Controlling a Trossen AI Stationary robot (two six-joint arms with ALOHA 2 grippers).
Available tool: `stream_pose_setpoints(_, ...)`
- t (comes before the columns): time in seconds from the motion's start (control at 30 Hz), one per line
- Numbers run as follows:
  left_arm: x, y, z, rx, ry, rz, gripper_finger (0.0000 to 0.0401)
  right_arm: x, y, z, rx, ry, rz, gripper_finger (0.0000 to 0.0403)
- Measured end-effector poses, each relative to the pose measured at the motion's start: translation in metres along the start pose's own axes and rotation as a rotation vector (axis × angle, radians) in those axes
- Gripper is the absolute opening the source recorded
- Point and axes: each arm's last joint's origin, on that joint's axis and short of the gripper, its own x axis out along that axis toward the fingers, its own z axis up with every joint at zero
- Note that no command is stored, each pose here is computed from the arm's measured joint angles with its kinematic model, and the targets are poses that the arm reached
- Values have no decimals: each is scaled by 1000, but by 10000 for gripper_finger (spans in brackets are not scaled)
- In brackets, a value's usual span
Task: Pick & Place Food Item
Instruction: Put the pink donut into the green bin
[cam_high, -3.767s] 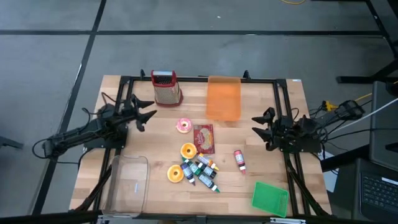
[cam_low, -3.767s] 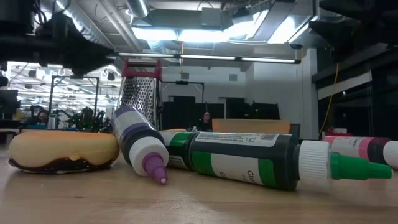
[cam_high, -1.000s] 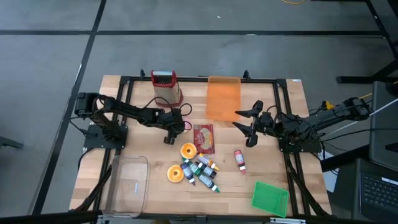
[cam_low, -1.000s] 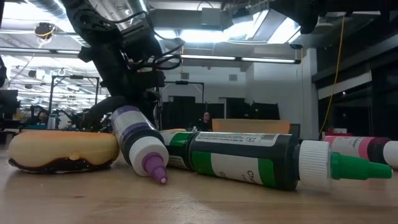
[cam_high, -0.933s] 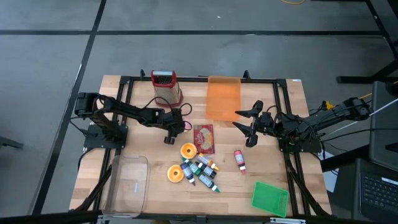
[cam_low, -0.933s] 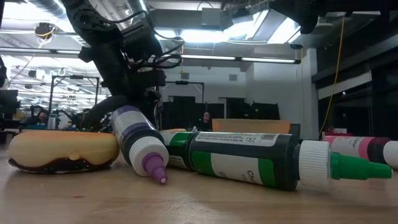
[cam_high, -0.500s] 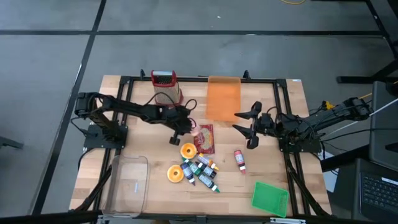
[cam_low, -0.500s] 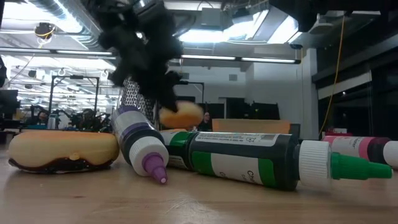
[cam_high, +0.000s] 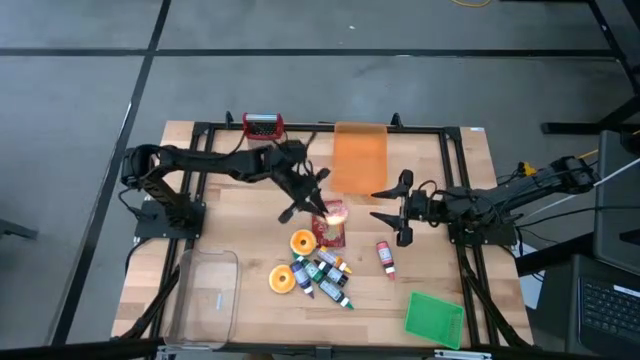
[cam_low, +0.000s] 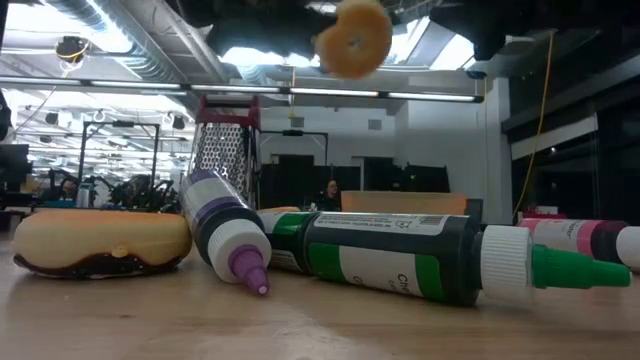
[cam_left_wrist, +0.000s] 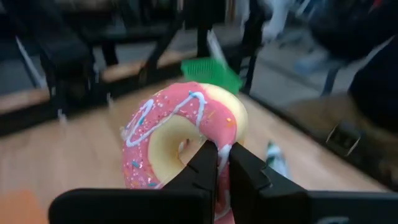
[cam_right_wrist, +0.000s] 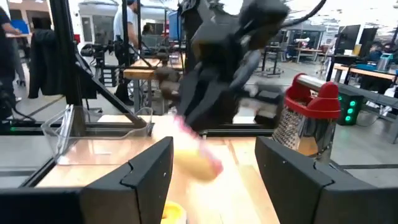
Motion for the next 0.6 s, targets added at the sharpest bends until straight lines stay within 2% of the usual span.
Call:
stream_pose_setpoints(0.23,-11,9,9,7,-130,-104,17,8,3,3,-30,-3,4,230)
stream_pose_setpoints(0.43,-7,2,18,52,-193,-190,17,27,12,15,-66,-8,80,230)
stream_pose_setpoints(0.6,3,4,16,52,-219,-222,17,44,18,13,-109,51,86,230)
